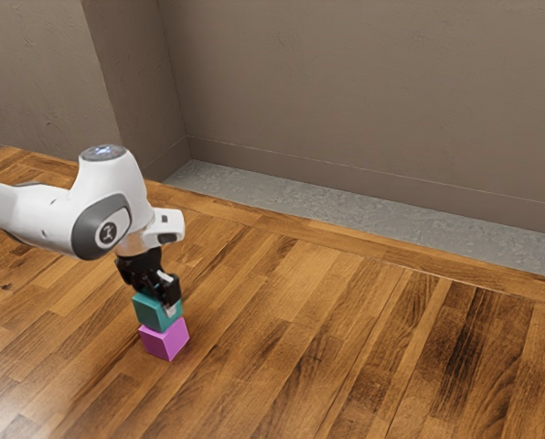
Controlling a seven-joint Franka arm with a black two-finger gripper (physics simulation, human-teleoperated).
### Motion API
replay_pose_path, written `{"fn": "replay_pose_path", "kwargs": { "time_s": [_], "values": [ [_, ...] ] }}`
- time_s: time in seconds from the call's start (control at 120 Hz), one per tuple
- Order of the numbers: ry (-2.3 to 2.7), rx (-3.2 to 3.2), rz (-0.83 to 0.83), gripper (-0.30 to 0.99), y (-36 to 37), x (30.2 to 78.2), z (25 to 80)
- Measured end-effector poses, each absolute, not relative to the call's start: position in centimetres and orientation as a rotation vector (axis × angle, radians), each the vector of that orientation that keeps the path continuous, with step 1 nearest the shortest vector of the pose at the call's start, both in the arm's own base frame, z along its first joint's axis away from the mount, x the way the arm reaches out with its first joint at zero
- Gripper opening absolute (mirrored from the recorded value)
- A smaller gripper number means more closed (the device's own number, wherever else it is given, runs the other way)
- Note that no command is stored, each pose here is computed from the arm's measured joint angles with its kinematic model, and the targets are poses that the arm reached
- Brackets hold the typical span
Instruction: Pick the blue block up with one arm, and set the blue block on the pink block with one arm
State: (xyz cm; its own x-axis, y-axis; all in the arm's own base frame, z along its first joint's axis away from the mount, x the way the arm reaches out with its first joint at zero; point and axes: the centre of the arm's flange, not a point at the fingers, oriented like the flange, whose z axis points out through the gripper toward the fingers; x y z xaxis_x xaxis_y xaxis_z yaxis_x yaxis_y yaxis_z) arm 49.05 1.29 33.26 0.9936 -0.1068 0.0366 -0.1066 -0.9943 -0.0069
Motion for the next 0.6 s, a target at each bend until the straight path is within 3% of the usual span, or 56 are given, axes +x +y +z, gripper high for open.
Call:
{"fn": "replay_pose_path", "kwargs": {
  "time_s": [0.6],
  "values": [
    [0.117,-3.122,-0.022,0.36,1.2,47.8,33.1]
  ]
}}
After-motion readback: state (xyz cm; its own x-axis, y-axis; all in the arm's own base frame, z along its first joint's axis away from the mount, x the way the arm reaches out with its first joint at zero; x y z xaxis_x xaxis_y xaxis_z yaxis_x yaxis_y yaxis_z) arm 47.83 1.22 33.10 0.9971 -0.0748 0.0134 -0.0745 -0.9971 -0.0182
